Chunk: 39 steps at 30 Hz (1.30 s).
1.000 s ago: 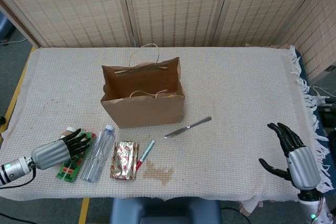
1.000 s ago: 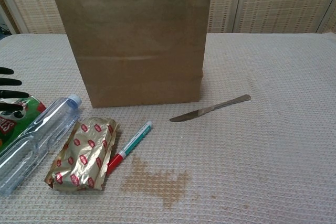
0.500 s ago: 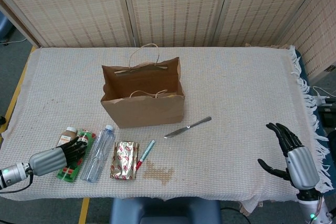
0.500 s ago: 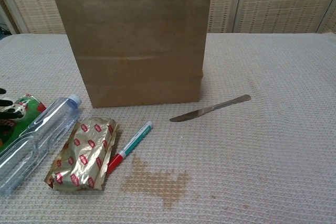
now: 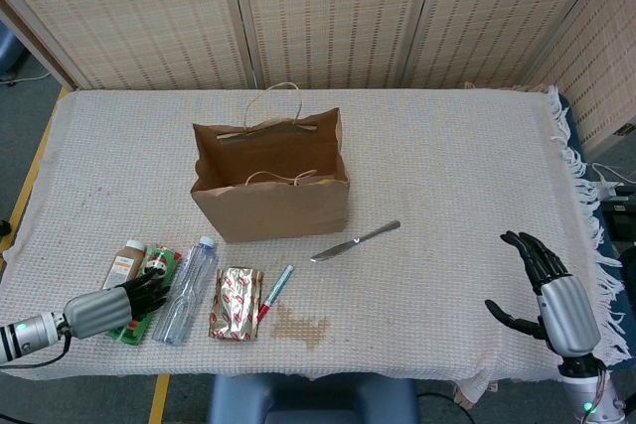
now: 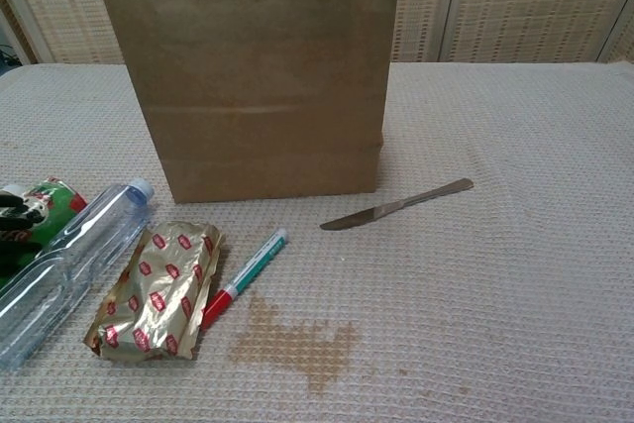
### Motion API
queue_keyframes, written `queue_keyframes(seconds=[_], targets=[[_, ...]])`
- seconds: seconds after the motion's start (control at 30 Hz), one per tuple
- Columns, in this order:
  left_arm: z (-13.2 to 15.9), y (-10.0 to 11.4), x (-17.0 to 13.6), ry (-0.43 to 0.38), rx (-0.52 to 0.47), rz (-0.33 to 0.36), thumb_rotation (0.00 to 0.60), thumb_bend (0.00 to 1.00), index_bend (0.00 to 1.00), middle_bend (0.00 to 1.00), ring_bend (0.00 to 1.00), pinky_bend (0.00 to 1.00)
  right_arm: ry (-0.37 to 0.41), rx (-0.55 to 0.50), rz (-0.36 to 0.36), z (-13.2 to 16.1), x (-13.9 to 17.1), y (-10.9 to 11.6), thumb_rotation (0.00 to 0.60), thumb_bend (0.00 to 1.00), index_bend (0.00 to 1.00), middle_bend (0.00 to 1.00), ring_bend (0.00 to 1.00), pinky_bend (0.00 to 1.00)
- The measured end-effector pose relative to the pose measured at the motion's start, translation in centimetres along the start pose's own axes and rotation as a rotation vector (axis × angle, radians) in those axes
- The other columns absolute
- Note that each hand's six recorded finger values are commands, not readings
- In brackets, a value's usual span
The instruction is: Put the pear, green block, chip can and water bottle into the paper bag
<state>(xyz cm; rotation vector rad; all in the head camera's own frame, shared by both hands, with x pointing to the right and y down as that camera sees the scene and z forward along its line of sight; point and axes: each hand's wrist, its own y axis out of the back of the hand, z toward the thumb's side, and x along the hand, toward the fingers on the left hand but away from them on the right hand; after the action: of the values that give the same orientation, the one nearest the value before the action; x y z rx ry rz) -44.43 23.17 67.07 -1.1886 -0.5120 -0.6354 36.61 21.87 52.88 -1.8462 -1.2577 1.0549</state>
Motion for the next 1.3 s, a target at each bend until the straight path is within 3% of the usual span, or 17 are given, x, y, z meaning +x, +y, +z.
queue_keyframes(seconds=[0.17,0.27,0.37,0.43,0.5,0.73,1.1,1.2,1.3], targets=[[0.2,-0.3,0.6,-0.016,-0.007,-0.008,0.6,0.4,0.0,0.0,0.0,0.13,-0.003,-0.001,0.0,0.0,0.0,0.0,0.6,0.09,0.0,0.15,0.08,0.2],[0.6,-0.2,1.0,-0.033,-0.021,-0.003,0.6,0.44,0.06,0.02,0.04,0.24,-0.005,-0.001,0.0,0.0,0.0,-0.1,0.6,0.09,0.0,0.15,0.08,0.2],[1.2,0.0,1.3,-0.051,-0.037,0.01,0.6,0.53,0.27,0.23,0.23,0.44,-0.007,-0.001,-0.001,-0.1,-0.1,-0.1,0.6,0.09,0.0,0.15,0.08,0.2],[1.4,0.3,1.3,-0.058,-0.044,0.025,0.6,0.59,0.42,0.44,0.41,0.59,-0.008,-0.002,-0.001,-0.1,-0.1,-0.1,0.6,0.09,0.0,0.15,0.08,0.2],[1.4,0.5,1.3,-0.059,-0.051,0.036,0.6,0.62,0.51,0.56,0.52,0.67,-0.009,-0.002,0.0,-0.2,-0.1,-0.1,0.6,0.09,0.0,0.15,0.08,0.2],[0.0,0.8,0.3,0.014,-0.079,0.054,0.6,0.65,0.62,0.68,0.62,0.74,-0.008,-0.006,0.001,-0.2,-0.1,-0.1,0.6,0.09,0.0,0.15,0.08,0.2],[-4.7,0.9,-2.1,0.266,-0.12,0.058,0.6,0.65,0.64,0.7,0.64,0.76,-0.013,-0.017,-0.01,-0.4,-0.1,0.3,0.6,0.09,0.0,0.15,0.08,0.2],[-6.9,0.9,-3.2,0.401,-0.158,0.07,0.6,0.65,0.65,0.7,0.64,0.76,-0.014,-0.024,-0.009,-0.4,-0.1,0.3,0.6,0.09,0.0,0.15,0.08,0.2],[-10.0,1.0,-4.8,0.611,-0.22,0.106,0.6,0.65,0.65,0.7,0.64,0.76,-0.012,-0.03,-0.01,-0.4,-0.1,0.3,0.6,0.09,0.0,0.15,0.08,0.2]])
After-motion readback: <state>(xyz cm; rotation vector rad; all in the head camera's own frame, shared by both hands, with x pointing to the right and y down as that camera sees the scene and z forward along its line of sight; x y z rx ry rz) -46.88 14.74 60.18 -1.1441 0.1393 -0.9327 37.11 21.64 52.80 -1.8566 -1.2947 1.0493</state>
